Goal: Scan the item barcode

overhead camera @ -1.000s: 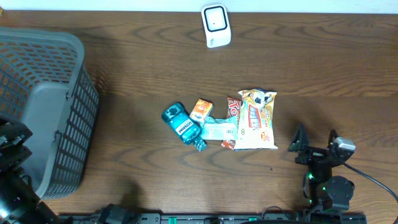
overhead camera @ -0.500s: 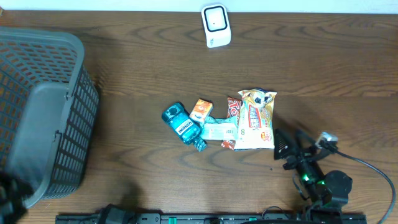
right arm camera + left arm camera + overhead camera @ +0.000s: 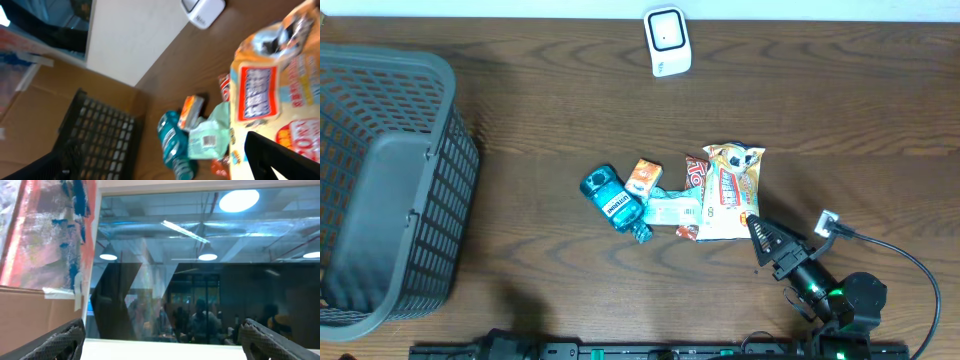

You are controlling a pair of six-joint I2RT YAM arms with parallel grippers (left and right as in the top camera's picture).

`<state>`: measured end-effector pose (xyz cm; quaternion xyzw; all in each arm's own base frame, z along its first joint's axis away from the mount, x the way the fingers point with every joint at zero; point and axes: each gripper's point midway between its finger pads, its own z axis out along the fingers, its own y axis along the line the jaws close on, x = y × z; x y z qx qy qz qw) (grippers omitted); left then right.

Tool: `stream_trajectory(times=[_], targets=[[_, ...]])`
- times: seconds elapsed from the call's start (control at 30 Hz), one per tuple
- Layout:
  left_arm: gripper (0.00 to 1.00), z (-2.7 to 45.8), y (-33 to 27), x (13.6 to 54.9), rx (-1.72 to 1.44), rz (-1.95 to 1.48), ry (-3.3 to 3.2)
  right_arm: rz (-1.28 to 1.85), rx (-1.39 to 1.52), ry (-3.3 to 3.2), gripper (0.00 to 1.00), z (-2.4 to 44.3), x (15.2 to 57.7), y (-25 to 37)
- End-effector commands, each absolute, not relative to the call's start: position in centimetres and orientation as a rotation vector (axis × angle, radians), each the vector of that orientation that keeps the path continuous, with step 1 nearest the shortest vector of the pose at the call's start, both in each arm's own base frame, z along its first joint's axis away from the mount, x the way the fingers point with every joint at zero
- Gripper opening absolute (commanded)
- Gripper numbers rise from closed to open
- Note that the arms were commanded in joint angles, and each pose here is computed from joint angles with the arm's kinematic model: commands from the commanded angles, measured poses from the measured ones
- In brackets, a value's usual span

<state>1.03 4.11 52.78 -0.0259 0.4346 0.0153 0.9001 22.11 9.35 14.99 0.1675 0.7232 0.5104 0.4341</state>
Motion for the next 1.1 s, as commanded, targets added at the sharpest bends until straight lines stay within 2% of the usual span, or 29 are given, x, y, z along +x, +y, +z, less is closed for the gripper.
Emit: stream_trajectory(times=[0.0, 0.07, 0.5, 0.6, 0.7, 0.87, 1.07], targets=[[0.98, 52.9, 3.5, 1.2, -0.033, -0.003, 0.897, 1.377, 0.399, 1.831, 0.92, 15.1, 21.2, 10.6], [0.98, 52.9, 3.5, 1.1, -0.033, -0.004, 0.895, 1.413, 0.407, 1.843, 0.89, 15.1, 20.9, 11.1], [0.98, 53.0, 3.5, 1.0, -0.036, -0.004, 0.888, 1.422, 0.606, 1.954, 0.9, 12.5, 20.2, 14.6], [0.98, 52.9, 3.5, 1.1, -0.04, -0.016, 0.894, 1.354, 0.692, 1.973, 0.95, 11.2, 20.3, 15.0], [0.98, 52.7, 3.5, 1.3, -0.061, -0.063, 0.906, 1.311, 0.801, 1.996, 0.95, 9.9, 20.0, 15.4], [0.98, 52.3, 3.4, 1.7, -0.065, -0.075, 0.925, 1.262, 0.775, 1.951, 0.99, 10.2, 20.5, 16.7], [0.98, 52.0, 3.3, 2.1, -0.063, -0.074, 0.935, 1.239, 0.767, 2.004, 0.94, 8.5, 21.3, 18.8]])
